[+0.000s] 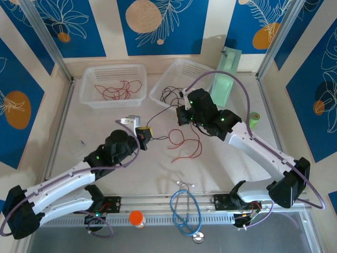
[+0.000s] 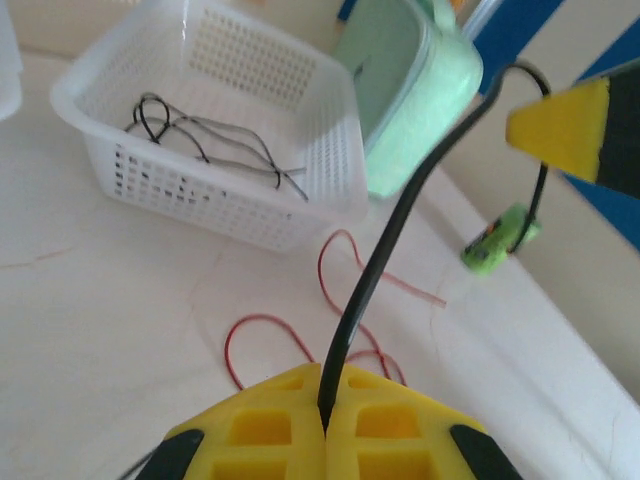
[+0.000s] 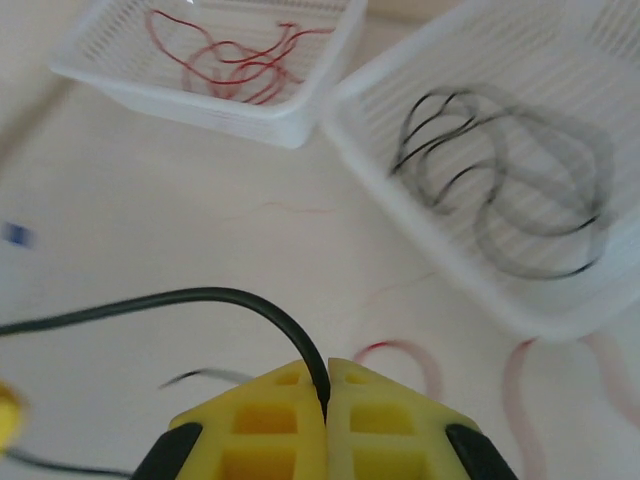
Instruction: Untangle the cables
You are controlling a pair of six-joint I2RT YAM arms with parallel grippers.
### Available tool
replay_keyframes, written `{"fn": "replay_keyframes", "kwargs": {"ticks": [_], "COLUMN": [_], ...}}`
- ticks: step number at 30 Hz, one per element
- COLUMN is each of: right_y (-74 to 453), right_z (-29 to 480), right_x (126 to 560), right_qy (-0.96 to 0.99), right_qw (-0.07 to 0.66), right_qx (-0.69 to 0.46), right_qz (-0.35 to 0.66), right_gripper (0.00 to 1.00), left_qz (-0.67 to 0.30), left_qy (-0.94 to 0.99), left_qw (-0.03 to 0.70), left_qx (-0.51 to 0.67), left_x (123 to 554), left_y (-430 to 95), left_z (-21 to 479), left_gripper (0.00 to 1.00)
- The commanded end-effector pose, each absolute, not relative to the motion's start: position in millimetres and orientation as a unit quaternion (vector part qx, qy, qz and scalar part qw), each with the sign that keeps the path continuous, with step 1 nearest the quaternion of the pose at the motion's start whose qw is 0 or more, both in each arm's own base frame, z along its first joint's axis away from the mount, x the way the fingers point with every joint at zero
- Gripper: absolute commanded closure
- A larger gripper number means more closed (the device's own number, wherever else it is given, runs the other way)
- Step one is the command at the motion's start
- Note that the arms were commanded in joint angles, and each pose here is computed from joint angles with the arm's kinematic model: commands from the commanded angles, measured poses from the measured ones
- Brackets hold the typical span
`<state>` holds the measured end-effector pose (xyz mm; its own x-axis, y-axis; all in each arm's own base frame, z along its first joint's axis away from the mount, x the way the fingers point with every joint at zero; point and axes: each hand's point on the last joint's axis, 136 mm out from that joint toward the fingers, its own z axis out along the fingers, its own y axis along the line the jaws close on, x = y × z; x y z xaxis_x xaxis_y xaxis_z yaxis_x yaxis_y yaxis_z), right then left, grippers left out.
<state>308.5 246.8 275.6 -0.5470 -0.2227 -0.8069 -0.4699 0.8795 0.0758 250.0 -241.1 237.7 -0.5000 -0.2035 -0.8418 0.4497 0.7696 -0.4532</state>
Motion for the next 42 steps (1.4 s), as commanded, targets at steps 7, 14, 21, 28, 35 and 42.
{"fn": "replay_keyframes", "kwargs": {"ticks": [7, 14, 21, 28, 35, 42], "right_y": [230.2, 237.1, 224.2, 185.3, 114.3, 97.8], "right_z": [308.1, 311.3, 328.2, 372.0, 391.2, 363.4], "right_x": [348.9, 340.3, 327.0, 296.3, 256.8, 206.9], "right_qy": [0.675, 0.564, 0.56, 0.663, 0.755, 0.798], "right_qw": [0.553, 0.567, 0.574, 0.613, 0.625, 0.554], "right_qx": [-0.431, -0.508, -0.507, -0.401, -0.188, -0.081], "right_qz": [-0.231, -0.32, -0.315, -0.15, 0.071, 0.221], "right_gripper": [1.0, 1.0, 1.0, 0.65, 0.08, 0.02], "left_qz": [-0.203, -0.083, -0.043, -0.02, -0.063, -0.093], "left_qy": [0.876, 0.886, 0.863, 0.844, 0.822, 0.788], "left_qw": [0.402, 0.41, 0.443, 0.461, 0.494, 0.541], "left_qx": [0.171, 0.2, 0.239, 0.273, 0.276, 0.281], "left_x": [237.7, 256.6, 293.0, 341.1, 399.5, 445.0], "left_y": [-227.0, -204.1, -223.4, -247.7, -290.2, -332.1], "left_z": [213.9, 237.3, 280.0, 319.3, 366.1, 401.9], "left_gripper": [1.0, 1.0, 1.0, 1.0, 1.0, 1.0]}}
